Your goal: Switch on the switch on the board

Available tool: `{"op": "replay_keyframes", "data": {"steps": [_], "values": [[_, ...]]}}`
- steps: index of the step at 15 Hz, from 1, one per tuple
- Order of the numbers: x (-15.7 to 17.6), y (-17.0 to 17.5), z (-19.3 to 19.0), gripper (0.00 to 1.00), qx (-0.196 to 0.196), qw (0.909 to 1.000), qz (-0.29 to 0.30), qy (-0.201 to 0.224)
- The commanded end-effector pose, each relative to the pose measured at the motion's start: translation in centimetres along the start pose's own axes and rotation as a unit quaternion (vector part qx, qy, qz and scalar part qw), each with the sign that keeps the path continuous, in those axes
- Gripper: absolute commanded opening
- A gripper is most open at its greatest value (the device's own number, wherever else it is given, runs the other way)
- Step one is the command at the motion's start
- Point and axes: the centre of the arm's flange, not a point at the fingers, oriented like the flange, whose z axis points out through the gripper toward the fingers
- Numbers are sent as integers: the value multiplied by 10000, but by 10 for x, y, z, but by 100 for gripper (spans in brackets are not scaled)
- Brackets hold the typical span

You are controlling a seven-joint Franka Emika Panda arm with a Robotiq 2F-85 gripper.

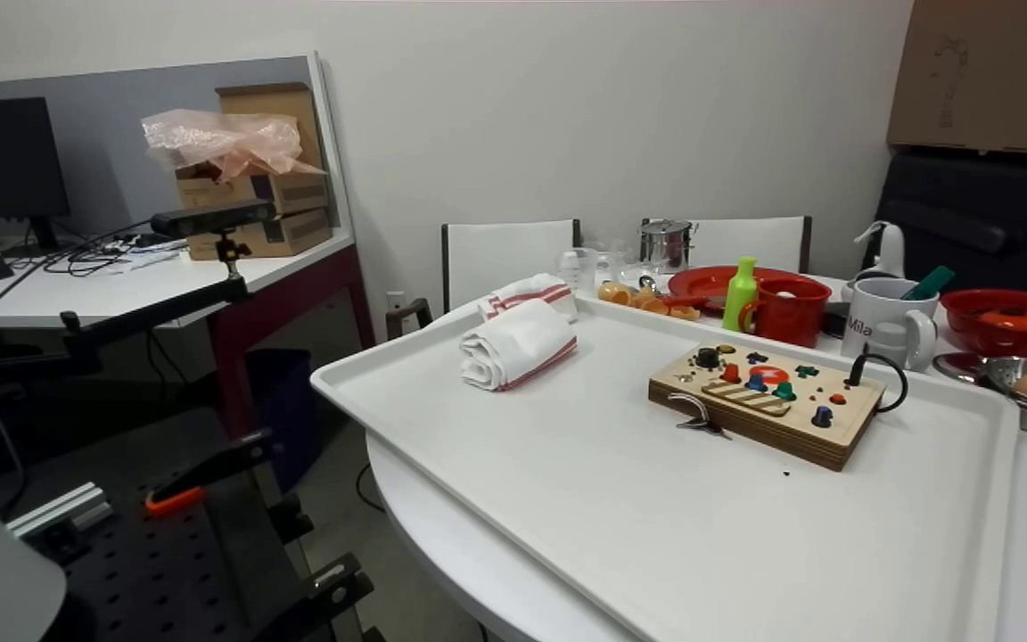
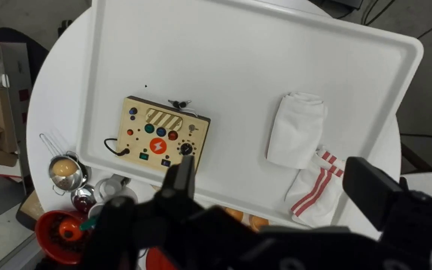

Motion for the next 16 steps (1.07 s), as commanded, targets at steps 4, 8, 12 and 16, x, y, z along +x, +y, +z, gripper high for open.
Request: {"op": "replay_keyframes", "data": {"steps": [4, 8, 12, 16], "values": [[104, -73, 0, 100, -168, 9981, -591, 57], [150, -100, 26, 100, -288, 9984, 459, -181], [160, -83, 56, 100, -451, 9870, 1488, -418], [153, -43, 71, 100, -661, 9633, 2511, -684]]}}
